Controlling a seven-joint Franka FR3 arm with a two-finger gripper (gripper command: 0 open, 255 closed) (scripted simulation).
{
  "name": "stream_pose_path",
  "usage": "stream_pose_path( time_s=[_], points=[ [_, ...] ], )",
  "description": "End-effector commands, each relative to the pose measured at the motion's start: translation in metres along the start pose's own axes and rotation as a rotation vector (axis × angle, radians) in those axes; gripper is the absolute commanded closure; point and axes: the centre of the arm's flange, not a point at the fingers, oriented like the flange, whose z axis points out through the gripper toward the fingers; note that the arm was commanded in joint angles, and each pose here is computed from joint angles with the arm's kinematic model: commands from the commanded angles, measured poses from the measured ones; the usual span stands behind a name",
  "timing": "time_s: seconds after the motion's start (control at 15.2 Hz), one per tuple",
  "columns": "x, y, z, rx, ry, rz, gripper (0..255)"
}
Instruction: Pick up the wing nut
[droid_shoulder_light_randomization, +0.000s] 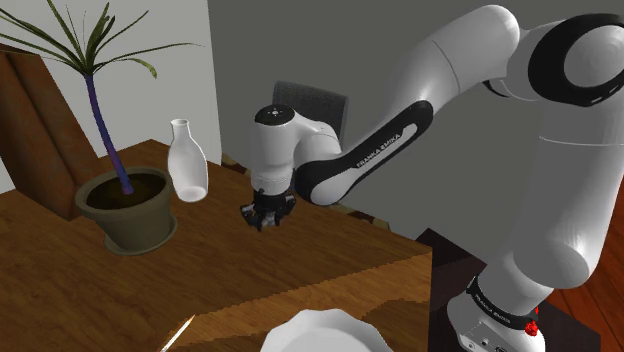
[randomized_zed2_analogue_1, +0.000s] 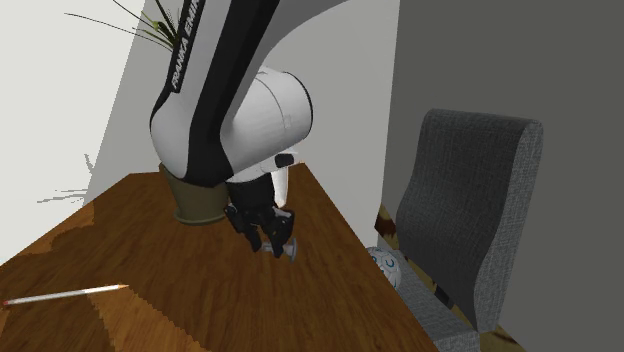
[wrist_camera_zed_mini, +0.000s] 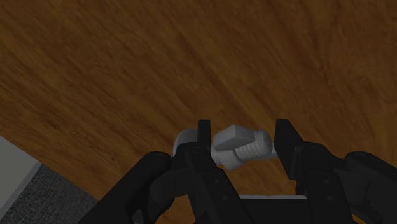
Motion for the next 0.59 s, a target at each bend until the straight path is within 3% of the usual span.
stream_pose_path(
  time_s=[0.0,0.53],
  points=[
    [0.002,0.001,-0.012,0.0,0.0,0.0,255],
    [0.008,0.002,-0.044,0.0,0.0,0.0,255]
  ],
)
